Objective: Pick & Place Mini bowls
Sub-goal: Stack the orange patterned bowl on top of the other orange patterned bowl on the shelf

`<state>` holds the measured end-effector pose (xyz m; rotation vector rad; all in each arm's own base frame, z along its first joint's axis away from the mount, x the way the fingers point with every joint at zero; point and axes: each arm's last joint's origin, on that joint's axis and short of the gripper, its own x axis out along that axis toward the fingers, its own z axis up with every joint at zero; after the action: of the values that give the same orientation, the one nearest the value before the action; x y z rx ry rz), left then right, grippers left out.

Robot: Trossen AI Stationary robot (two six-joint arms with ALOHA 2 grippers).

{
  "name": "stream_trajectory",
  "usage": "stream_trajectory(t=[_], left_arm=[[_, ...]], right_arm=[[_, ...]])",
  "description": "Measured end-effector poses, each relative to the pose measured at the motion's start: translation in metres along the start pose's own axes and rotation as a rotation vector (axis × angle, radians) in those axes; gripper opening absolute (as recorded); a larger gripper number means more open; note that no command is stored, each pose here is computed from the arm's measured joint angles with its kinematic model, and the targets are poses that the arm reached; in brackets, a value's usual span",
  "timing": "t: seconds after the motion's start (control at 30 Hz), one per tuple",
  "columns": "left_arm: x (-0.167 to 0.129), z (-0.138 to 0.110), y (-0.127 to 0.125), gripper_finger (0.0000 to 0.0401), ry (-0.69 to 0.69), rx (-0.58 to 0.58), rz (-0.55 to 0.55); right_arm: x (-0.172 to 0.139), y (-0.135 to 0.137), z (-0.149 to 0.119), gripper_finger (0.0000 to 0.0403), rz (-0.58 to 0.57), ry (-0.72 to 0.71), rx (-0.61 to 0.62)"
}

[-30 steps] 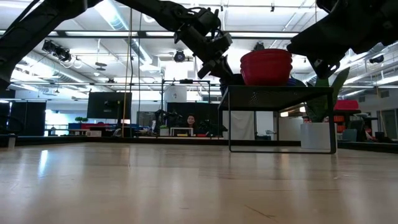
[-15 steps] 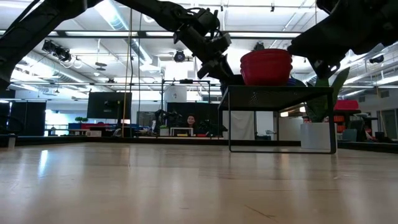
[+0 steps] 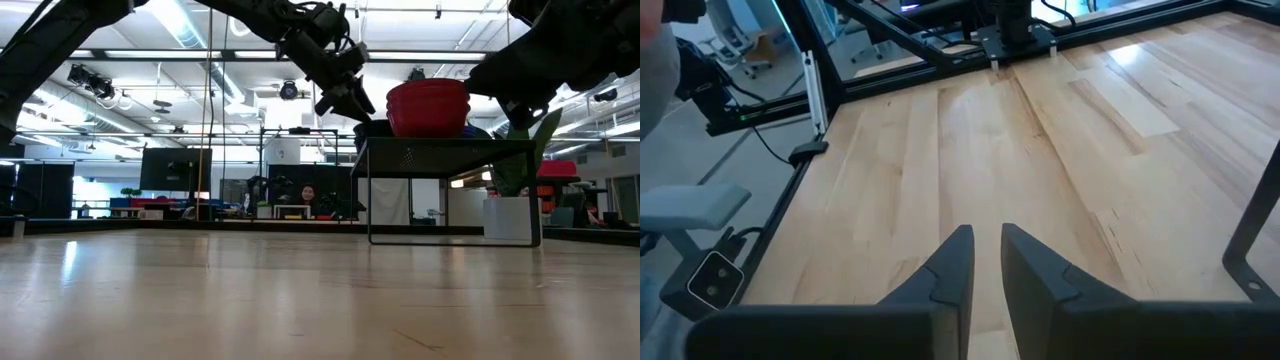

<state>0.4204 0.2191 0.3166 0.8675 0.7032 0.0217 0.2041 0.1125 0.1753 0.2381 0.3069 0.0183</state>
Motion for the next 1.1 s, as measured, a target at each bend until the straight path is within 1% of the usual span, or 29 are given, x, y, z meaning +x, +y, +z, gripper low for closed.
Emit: stream_trajectory(t=[0.1, 0.2, 0.3, 0.43, 0.47, 0.67, 1.1], left_arm=[[-0.002, -0.001, -0.001, 0.0192, 0.016, -0.003, -0.021], [-0.005, 0.0, -0.002, 0.0165, 0.022, -0.01, -0.032], [-0.007, -0.002, -0.001, 0.0115, 0.012, -0.039, -0.043], [-0.008, -0.006, 0.001, 0.0025, -0.029, -0.083, -0.068], [-0.008, -0.007, 0.002, 0.0014, -0.034, -0.097, -0.069], [-0.004, -0.013, 0.001, 0.0009, -0.032, -0.108, -0.081], [0.001, -0.015, 0.0, 0.0004, -0.036, -0.109, -0.085]], right_arm=[[0.0, 0.0, 0.0, 0.0058, 0.0, 0.0, 0.0], [0.0, 0.0, 0.0, 0.0058, 0.0, 0.001, -0.001], [0.0, 0.0, 0.0, 0.0058, -0.001, 0.003, -0.002], [0.0, 0.0, 0.0, 0.0058, -0.001, 0.002, -0.001], [0.0, 0.0, 0.0, 0.0058, 0.0, 0.001, -0.001], [0.0, 0.0, 0.0, 0.0058, 0.0, 0.0, -0.003], [0.0, 0.0, 0.0, 0.0058, -0.001, 0.001, -0.005]])
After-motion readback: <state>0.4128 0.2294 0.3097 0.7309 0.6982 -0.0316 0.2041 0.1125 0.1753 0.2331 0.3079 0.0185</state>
